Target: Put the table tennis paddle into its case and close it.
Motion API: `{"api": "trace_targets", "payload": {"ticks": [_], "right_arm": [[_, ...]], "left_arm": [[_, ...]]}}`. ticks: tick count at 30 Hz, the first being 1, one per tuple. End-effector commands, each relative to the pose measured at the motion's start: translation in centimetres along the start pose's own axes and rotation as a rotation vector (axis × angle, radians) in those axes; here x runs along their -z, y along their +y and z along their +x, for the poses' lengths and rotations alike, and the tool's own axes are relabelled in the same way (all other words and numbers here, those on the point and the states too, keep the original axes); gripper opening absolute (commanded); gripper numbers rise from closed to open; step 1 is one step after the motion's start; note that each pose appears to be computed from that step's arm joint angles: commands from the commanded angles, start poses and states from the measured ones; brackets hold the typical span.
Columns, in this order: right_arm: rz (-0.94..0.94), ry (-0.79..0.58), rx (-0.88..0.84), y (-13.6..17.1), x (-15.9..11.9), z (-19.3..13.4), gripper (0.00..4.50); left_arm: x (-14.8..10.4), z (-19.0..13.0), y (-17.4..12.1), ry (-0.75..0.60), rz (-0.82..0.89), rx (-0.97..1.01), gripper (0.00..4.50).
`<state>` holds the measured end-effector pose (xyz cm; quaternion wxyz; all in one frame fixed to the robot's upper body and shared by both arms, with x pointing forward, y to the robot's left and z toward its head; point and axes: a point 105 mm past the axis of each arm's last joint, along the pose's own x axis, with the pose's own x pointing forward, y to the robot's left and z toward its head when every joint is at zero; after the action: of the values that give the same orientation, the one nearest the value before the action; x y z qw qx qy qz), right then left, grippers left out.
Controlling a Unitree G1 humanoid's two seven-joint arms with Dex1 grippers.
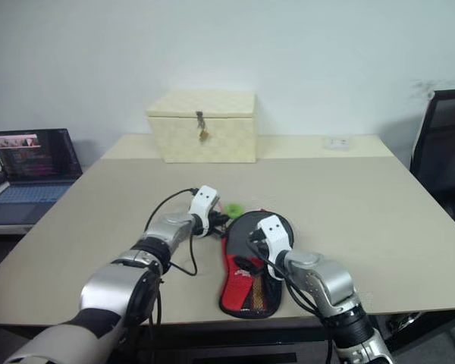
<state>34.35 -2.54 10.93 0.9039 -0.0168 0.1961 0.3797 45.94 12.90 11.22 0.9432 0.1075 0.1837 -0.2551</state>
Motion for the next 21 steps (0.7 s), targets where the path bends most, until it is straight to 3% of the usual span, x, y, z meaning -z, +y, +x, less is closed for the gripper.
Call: {"api": "trace_targets", "payload": {"ticks": [1,10,15,21], "right_arm": [[-0.001,0.083,0.049,-1.7,2.3,0.6,4.5],[0.005,0.18,-0.005,-0.2,5.1,0.2,4.5],[-0.002,0.248,-0.062,1.4,6.8,-0.5,4.5],[0.021,0.304,-0.115,3.8,9.0,-1.7,4.5]], "left_arm": [[0.3,-0.7,1.8,0.005,-0.007,-0.079,0.0],[-2.0,-0.8,2.9,-0.023,0.152,-0.198,0.0],[-4.8,-0.2,1.4,-0.067,0.285,-0.187,0.0],[-7.9,0.8,-1.6,-0.092,0.596,-0.163,0.0]]}}
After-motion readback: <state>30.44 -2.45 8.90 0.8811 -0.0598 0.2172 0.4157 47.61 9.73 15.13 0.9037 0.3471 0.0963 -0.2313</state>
